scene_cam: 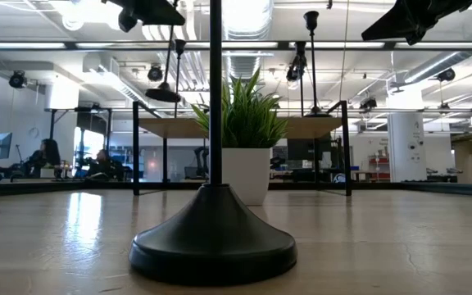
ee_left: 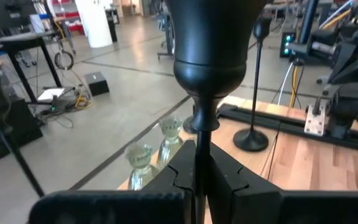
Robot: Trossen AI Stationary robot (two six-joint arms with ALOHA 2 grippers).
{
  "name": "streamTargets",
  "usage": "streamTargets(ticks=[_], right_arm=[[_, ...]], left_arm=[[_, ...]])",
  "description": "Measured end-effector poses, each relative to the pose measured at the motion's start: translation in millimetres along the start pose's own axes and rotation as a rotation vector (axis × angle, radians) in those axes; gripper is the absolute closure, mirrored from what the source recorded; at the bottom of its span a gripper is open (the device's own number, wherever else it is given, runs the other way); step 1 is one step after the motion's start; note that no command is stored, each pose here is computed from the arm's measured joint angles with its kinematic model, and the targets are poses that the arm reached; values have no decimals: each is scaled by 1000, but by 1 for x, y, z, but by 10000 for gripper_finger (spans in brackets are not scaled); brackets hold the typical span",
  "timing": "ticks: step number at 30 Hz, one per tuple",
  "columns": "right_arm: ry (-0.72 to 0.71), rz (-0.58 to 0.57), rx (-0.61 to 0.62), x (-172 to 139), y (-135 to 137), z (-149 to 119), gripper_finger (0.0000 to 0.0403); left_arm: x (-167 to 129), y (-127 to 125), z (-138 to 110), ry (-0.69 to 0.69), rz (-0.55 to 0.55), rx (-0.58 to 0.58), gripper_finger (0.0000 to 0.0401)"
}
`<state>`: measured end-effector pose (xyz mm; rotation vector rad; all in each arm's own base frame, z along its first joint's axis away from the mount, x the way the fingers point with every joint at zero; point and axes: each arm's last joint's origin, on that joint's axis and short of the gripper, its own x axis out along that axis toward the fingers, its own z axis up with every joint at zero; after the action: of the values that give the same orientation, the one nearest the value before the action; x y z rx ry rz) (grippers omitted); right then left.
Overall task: Pick & Place candle stick holders
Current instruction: Align the black candlestick holder with the black candlestick holder on the shelf
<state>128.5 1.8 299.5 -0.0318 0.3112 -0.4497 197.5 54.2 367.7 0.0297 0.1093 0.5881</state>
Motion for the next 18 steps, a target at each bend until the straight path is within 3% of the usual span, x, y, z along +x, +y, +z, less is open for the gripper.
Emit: streamTargets(ticks=[5, 9, 18], right_arm=[[4, 0, 0, 0, 0, 0, 394], [5, 0, 0, 0, 0, -1, 394], [5, 0, 4, 0, 0, 0, 394]], left_arm=[[3, 1, 1, -25, 38, -7, 385], [4, 3, -12, 0, 127, -24, 385], [2, 13, -36, -40, 206, -98, 385]])
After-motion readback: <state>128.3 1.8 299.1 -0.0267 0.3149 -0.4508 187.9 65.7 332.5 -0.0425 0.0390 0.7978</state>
